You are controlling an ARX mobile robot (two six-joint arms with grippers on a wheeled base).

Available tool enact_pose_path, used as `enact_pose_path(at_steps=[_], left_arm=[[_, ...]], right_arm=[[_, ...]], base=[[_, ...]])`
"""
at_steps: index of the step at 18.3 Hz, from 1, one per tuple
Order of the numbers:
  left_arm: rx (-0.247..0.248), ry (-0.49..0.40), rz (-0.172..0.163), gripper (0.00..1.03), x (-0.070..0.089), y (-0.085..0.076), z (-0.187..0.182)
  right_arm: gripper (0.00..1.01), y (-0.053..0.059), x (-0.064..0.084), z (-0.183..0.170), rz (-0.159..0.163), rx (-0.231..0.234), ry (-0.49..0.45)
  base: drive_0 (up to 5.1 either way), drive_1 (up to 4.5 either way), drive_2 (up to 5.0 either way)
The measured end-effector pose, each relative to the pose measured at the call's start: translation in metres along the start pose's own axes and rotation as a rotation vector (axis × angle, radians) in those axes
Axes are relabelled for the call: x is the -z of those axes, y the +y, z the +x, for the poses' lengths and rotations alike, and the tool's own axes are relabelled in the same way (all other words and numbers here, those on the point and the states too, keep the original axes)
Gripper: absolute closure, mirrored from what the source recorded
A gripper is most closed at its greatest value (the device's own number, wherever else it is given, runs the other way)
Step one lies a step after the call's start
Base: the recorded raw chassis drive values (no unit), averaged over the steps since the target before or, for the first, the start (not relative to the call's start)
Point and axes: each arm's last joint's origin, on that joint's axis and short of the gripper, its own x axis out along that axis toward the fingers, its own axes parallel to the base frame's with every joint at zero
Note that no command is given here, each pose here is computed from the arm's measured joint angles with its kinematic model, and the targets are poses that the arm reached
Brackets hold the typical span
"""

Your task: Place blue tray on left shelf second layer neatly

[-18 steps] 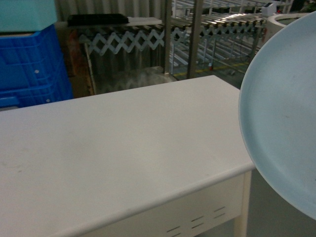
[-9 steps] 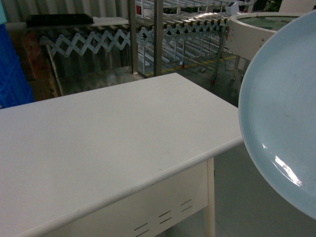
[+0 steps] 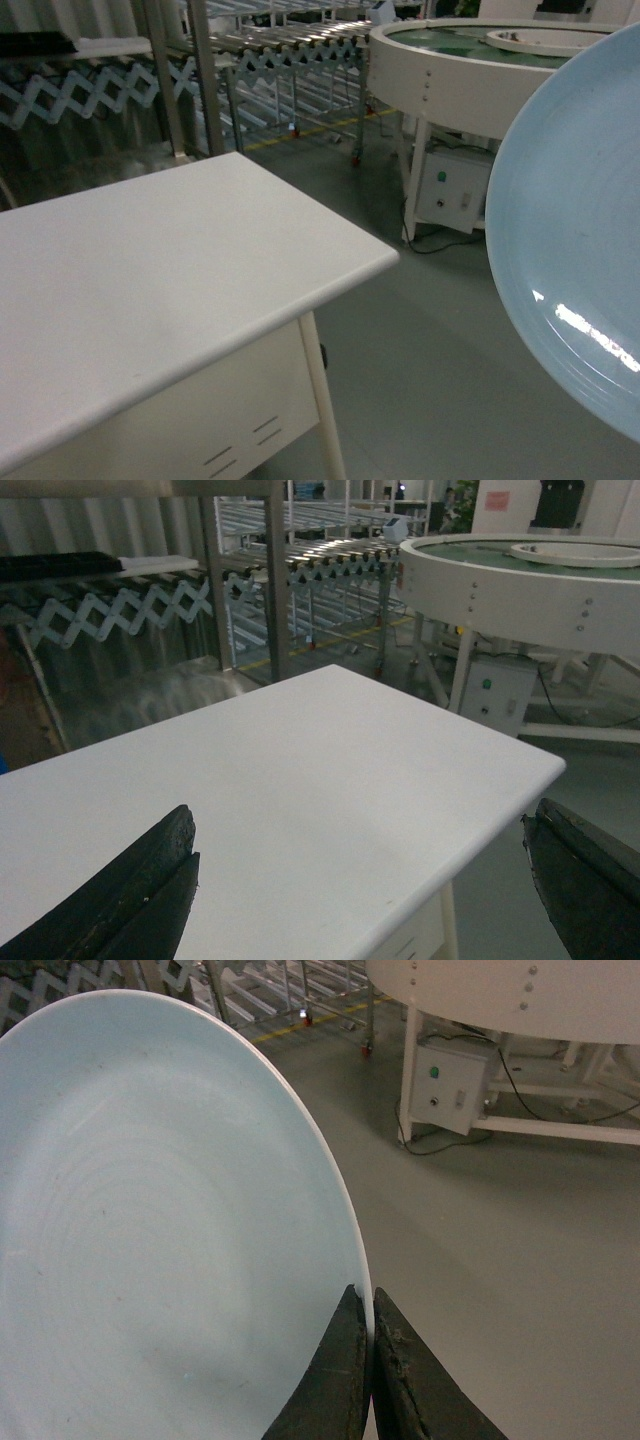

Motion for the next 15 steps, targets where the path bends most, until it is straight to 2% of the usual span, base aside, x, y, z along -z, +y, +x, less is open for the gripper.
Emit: enact_pose_path(at_steps=[15], left_arm=[[0.0, -0.002, 0.0, 0.05, -0.0002, 0.0, 0.0]], right_arm=[[0.99, 0.0, 0.0002, 0.0, 0.0, 0.0, 0.001]], base=[[3.1, -2.25, -5.4]])
